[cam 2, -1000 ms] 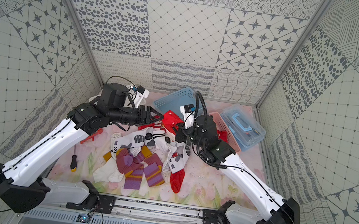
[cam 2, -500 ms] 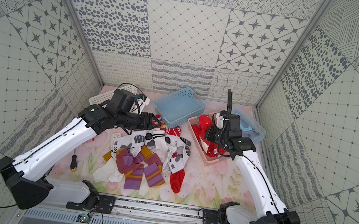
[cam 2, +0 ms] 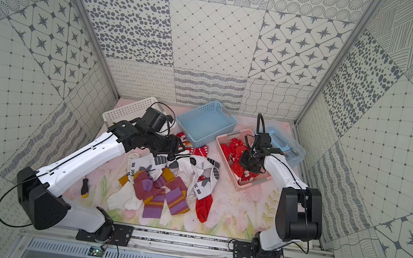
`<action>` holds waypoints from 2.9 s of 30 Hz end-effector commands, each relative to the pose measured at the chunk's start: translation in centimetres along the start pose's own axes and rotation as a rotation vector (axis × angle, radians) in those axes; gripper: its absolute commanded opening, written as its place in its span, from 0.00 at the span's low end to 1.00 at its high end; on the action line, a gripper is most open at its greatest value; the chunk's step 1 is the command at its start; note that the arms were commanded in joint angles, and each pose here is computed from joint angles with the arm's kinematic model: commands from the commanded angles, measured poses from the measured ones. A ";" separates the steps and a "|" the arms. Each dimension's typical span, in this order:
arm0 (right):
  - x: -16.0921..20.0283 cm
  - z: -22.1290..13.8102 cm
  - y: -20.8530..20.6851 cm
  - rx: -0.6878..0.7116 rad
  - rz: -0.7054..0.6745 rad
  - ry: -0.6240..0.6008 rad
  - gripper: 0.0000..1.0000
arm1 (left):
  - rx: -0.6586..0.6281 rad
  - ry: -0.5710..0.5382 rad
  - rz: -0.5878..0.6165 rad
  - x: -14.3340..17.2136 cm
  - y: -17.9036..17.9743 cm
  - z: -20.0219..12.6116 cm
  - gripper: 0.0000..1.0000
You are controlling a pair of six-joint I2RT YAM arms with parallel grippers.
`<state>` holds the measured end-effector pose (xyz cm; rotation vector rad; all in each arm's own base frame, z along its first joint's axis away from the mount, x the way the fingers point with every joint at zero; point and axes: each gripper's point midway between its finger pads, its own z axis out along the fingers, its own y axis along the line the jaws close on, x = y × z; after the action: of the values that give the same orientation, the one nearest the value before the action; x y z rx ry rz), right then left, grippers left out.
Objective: Sort the socks into the basket by color
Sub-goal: Place the sock in the bin, then pick up the sock from the center of the board, then place the sock in the bin.
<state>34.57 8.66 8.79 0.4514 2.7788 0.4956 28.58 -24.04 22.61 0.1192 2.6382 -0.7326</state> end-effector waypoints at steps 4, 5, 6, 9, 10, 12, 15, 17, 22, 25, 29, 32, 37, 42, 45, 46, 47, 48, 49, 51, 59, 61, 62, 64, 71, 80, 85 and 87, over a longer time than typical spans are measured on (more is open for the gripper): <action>-0.3 1.1 -1.5 0.059 0.009 -0.009 0.25 | -0.115 0.035 0.026 0.2 2.8 1.9 0.67; -0.2 1.0 -1.4 0.057 0.007 -0.011 0.30 | -0.114 0.042 0.027 0.2 2.7 2.3 0.67; -0.3 0.7 -1.3 0.055 0.007 -0.019 0.38 | -0.112 0.048 0.027 0.2 2.7 2.6 0.67; -0.6 -0.8 -0.7 0.044 -0.018 -0.046 0.62 | -0.114 0.080 0.026 0.5 3.0 3.8 0.67; -0.7 -1.3 -0.4 0.036 -0.028 -0.053 0.66 | -0.113 0.090 0.027 0.6 3.0 4.2 0.68; -0.8 -2.8 0.5 0.021 -0.052 -0.079 0.76 | -0.113 0.110 0.030 0.9 3.0 5.0 0.68; -0.9 -5.1 1.7 0.000 -0.082 -0.116 0.94 | -0.113 0.141 0.034 1.4 2.9 6.2 0.69; -0.7 -6.3 2.3 0.003 -0.101 -0.128 0.98 | -0.115 0.167 0.031 1.9 3.0 6.9 0.69; -0.2 -9.0 4.5 0.014 -0.185 -0.160 0.98 | -0.126 0.213 0.037 2.9 2.9 8.9 0.70; 0.2 -10.1 6.4 -0.018 -0.229 -0.173 0.98 | -0.129 0.228 0.037 3.2 2.9 10.1 0.70; 0.9 -10.7 9.0 -0.075 -0.289 -0.184 0.98 | -0.158 0.239 0.031 3.3 3.5 11.4 0.70; 1.4 -10.6 10.8 -0.119 -0.329 -0.177 0.98 | -0.190 0.244 0.031 3.4 4.3 12.3 0.68; 2.6 -10.0 13.3 -0.179 -0.382 -0.157 0.98 | -0.212 0.245 0.037 3.5 5.0 13.4 0.62; 4.0 -9.3 15.7 -0.239 -0.435 -0.124 0.95 | -0.228 0.227 0.037 3.5 5.5 13.7 0.32; 4.9 -8.9 17.1 -0.278 -0.468 -0.103 0.94 | -0.228 0.212 0.043 3.2 5.5 13.6 0.10; 5.2 -8.7 17.6 -0.294 -0.476 -0.097 0.94 | -0.226 0.210 0.045 3.2 5.4 13.6 0.03; 5.5 -8.6 17.9 -0.305 -0.481 -0.089 0.94 | -0.221 0.205 0.048 3.1 5.3 13.5 0.00; 5.6 -8.5 18.3 -0.318 -0.487 -0.085 0.94 | -0.215 0.199 0.050 3.1 5.2 13.4 0.00; 5.9 -8.4 18.6 -0.326 -0.493 -0.079 0.94 | -0.207 0.188 0.055 3.0 4.9 13.1 0.00; 6.1 -8.2 19.1 -0.338 -0.506 -0.072 0.94 | -0.197 0.165 0.060 2.8 4.7 12.5 0.00; 7.0 -6.4 20.7 -0.365 -0.564 -0.028 0.93 | -0.154 0.050 0.060 1.9 3.4 8.0 0.00; 7.3 -6.1 21.5 -0.387 -0.594 -0.019 0.93 | -0.145 0.021 0.065 1.5 3.0 6.5 0.00; 7.5 -5.9 21.9 -0.401 -0.610 -0.016 0.93 | -0.141 0.009 0.065 1.3 2.8 6.0 0.00; 8.0 -5.9 22.9 -0.445 -0.643 -0.013 0.93 | -0.121 -0.025 0.055 0.7 2.3 4.7 0.00; 9.8 -7.2 25.8 -0.574 -0.766 -0.039 0.91 | -0.038 -0.090 0.027 -1.5 0.1 1.0 0.00; 9.8 -8.7 27.9 -0.658 -0.848 -0.129 0.92 | 0.033 -0.132 0.037 -3.6 -2.6 -2.2 0.00; 8.8 -9.1 29.1 -0.671 -0.858 -0.200 0.87 | 0.075 -0.136 0.027 -3.9 -3.6 -2.8 0.00; 8.5 -9.2 29.5 -0.682 -0.863 -0.220 0.79 | 0.089 -0.135 0.025 -3.9 -3.9 -2.9 0.00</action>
<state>30.28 34.40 23.58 -0.7321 2.2457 0.9924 31.15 -25.64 27.51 0.1319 2.4540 -0.7569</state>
